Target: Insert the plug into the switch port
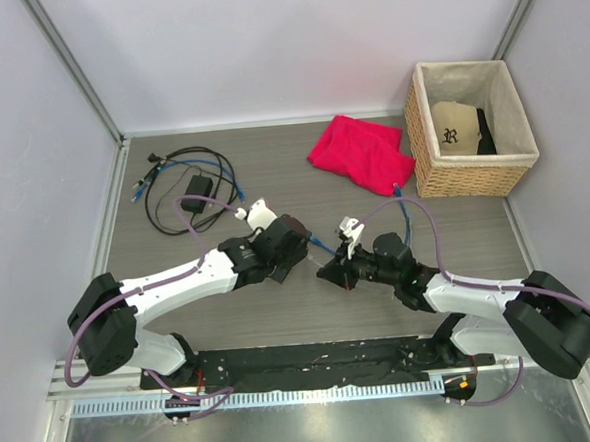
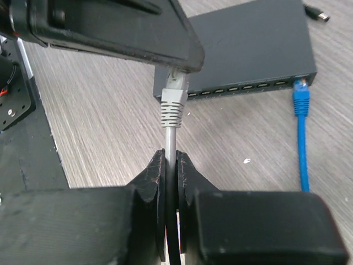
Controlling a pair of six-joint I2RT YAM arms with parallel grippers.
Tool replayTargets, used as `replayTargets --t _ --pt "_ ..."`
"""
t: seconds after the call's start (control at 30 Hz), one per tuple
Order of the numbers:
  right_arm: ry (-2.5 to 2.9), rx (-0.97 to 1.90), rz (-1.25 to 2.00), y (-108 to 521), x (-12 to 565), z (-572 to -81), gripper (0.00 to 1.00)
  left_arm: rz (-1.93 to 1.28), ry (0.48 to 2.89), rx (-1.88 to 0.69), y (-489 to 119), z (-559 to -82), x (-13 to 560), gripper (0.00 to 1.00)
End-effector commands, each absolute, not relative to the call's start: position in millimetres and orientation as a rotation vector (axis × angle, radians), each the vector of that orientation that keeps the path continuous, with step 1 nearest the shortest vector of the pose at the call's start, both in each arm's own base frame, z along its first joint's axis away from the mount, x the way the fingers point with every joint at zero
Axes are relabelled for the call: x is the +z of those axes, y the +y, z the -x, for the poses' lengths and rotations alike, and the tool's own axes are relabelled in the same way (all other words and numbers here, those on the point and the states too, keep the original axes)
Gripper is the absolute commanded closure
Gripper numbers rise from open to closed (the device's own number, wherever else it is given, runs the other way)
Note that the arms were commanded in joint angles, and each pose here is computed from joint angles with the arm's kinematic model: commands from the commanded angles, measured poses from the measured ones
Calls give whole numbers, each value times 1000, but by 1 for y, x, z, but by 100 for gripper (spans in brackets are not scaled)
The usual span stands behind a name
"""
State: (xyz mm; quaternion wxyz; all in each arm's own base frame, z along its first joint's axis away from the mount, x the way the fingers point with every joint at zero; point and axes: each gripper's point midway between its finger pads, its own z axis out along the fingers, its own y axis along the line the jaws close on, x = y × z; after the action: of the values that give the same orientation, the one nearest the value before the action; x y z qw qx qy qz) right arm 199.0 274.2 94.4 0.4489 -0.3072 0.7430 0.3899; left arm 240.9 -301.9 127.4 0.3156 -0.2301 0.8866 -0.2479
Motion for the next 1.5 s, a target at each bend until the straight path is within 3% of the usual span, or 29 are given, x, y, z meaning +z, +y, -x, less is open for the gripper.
replayTargets --t 0.0,0.17,0.27,0.43,0.8,1.03,1.1,1.13,1.17,1.27,1.37,1.47 --pt "1751 985 770 284 119 -206 83 616 2303 -738 -314 -244 144 100" --pt "1723 970 733 284 133 -213 55 638 2301 -754 -314 -243 141 100" --pt "1706 917 715 282 142 -220 46 652 2301 -752 -313 -243 141 100" --pt "1647 788 699 280 155 -226 46 658 2298 -737 -311 -244 141 100" --pt "1633 581 732 289 153 -234 59 658 2293 -731 -310 -244 144 100" --pt "1654 569 754 297 143 -234 84 657 2289 -734 -310 -244 146 100" --pt "1665 562 757 296 140 -234 96 655 2284 -731 -308 -246 147 99" --pt "1671 558 752 295 139 -234 99 653 2283 -722 -307 -247 146 96" --pt "1679 550 753 294 137 -235 99 647 2283 -716 -305 -248 147 76" --pt "1699 532 765 293 131 -236 99 577 2282 -647 -291 -260 145 44" --pt "1742 495 786 292 116 -241 99 510 2282 -530 -262 -280 139 24" --pt "1775 509 800 296 104 -245 99 404 2287 -446 -237 -304 135 11"
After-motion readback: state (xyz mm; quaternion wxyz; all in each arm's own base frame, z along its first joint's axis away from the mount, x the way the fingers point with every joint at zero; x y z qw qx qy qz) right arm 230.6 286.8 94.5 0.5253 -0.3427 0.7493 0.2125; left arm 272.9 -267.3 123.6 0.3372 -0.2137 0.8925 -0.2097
